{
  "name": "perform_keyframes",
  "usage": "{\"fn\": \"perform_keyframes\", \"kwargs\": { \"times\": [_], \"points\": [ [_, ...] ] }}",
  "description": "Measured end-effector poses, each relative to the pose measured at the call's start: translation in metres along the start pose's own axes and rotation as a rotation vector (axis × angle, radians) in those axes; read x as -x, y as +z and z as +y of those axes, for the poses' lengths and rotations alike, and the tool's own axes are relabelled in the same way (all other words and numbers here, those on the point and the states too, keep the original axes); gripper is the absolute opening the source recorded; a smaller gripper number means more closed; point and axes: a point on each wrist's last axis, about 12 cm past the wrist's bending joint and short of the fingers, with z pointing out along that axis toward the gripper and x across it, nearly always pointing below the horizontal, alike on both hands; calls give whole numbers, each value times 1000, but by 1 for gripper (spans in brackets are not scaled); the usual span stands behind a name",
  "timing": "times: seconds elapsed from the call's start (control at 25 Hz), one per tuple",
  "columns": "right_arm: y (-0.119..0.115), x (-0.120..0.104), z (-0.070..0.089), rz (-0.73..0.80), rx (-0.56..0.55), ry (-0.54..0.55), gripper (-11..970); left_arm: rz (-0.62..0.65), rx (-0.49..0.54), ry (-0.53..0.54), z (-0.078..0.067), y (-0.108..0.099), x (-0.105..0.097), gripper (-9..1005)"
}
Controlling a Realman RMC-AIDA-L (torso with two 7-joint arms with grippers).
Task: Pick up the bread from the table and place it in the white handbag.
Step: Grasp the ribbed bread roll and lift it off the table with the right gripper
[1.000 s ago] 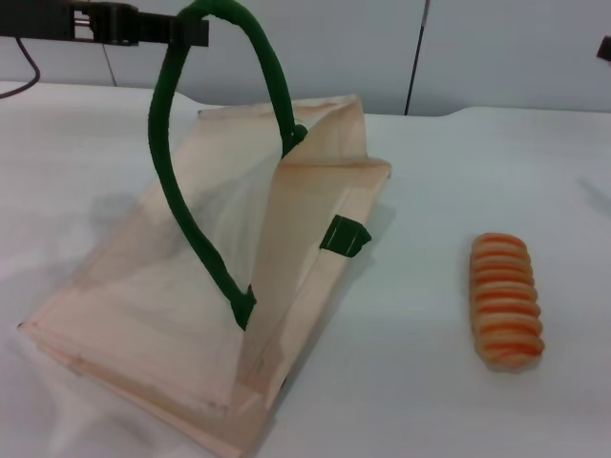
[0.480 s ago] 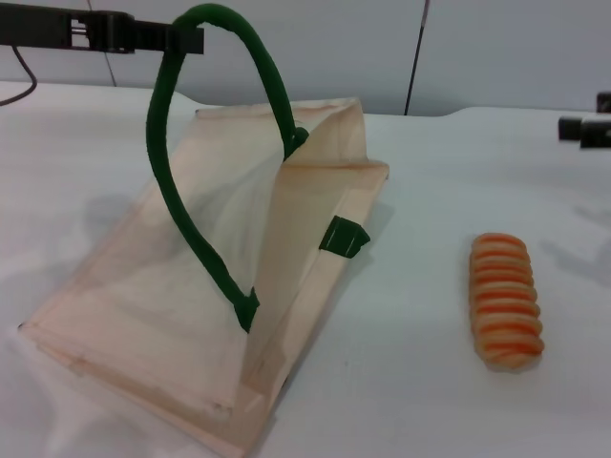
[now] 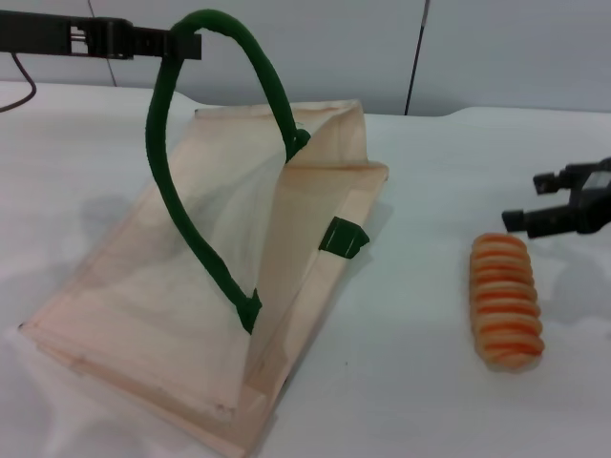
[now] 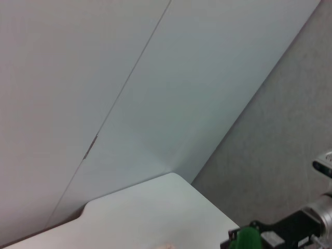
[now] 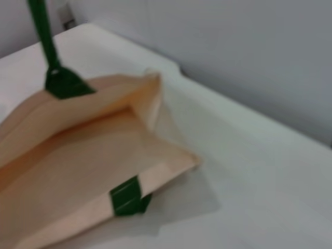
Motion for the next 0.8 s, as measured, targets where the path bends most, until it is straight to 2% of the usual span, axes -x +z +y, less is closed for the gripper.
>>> {"fn": "perform_keyframes", "kwargs": {
  "times": [0.36,0.8],
  "points": [
    [7,-11,3,74,17,23,879,-1,2,-2,1,0,0,116],
    [15,-17,-3,153,-19,149,872,-2,6,-4,1,1,-1,116]
  ]
}}
